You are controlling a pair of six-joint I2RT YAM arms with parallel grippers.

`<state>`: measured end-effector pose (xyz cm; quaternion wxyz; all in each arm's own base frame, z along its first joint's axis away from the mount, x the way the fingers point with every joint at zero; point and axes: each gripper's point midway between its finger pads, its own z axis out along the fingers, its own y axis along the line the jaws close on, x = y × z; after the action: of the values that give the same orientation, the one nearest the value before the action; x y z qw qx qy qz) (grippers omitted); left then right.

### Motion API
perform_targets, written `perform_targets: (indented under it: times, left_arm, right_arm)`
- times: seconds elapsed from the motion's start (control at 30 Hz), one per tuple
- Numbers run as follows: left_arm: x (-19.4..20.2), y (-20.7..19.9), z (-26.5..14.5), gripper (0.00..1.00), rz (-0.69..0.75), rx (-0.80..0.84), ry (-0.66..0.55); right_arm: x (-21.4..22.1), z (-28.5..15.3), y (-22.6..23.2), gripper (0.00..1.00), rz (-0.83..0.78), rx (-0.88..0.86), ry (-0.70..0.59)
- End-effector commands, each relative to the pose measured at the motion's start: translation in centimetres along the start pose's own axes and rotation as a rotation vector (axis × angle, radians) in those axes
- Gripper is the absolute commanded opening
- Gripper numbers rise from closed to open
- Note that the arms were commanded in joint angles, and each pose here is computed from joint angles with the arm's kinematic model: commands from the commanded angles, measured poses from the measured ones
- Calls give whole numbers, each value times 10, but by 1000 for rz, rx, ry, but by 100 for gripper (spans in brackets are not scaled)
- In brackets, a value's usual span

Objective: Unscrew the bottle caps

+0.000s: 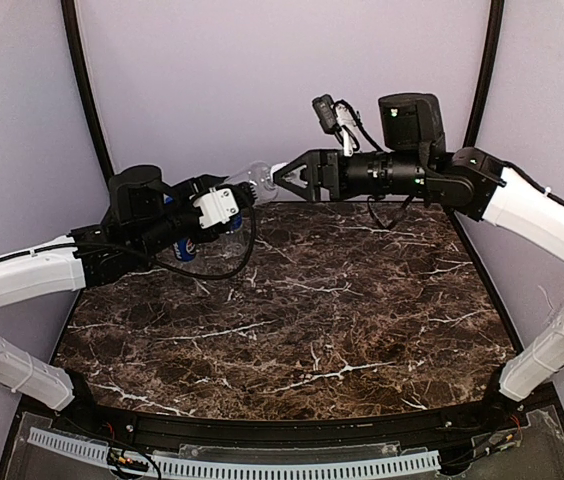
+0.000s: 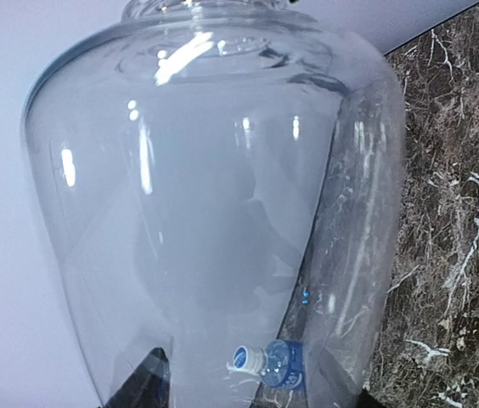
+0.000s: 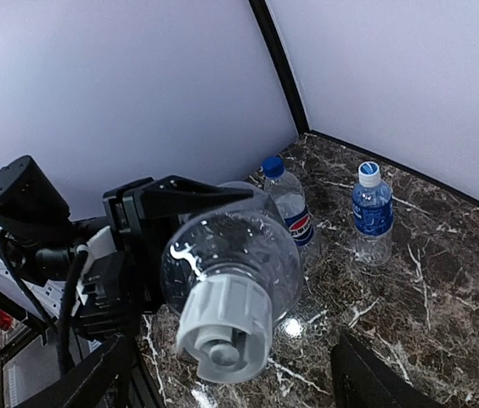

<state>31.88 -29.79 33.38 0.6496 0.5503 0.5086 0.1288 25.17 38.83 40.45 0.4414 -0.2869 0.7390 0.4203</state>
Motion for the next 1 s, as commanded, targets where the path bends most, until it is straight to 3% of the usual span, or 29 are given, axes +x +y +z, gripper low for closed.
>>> perform_targets:
  times: [0.0, 0.5, 0.63, 0.7, 0.73, 0.83, 0.97]
  left_arm:
    - [-3, 14, -1, 28, 32, -83, -5]
    - [-5, 7, -1, 28, 37, -42, -20]
    - [-6, 6, -1, 28, 38, -38, -25]
    - [-6, 4, -2, 28, 37, -27, -29]
    - [-6, 0, -2, 28, 30, -8, -33]
    - [-6, -24, -7, 28, 10, 127, -37]
    - [-12, -66, -25, 27, -39, 376, -81]
  right_arm:
    - [-4, -2, 1, 76, 104, 8, 2]
    - [-14, 19, 5, 44, 61, -32, -7]
    - [-13, 20, 4, 22, 51, -34, -5]
    - [-13, 19, 5, 6, 27, -39, -8]
    - [-12, 19, 5, 0, 6, -43, -7]
    - [-5, 18, 12, 0, -134, -86, -6]
    - [29, 14, 33, 0, -482, -172, 46]
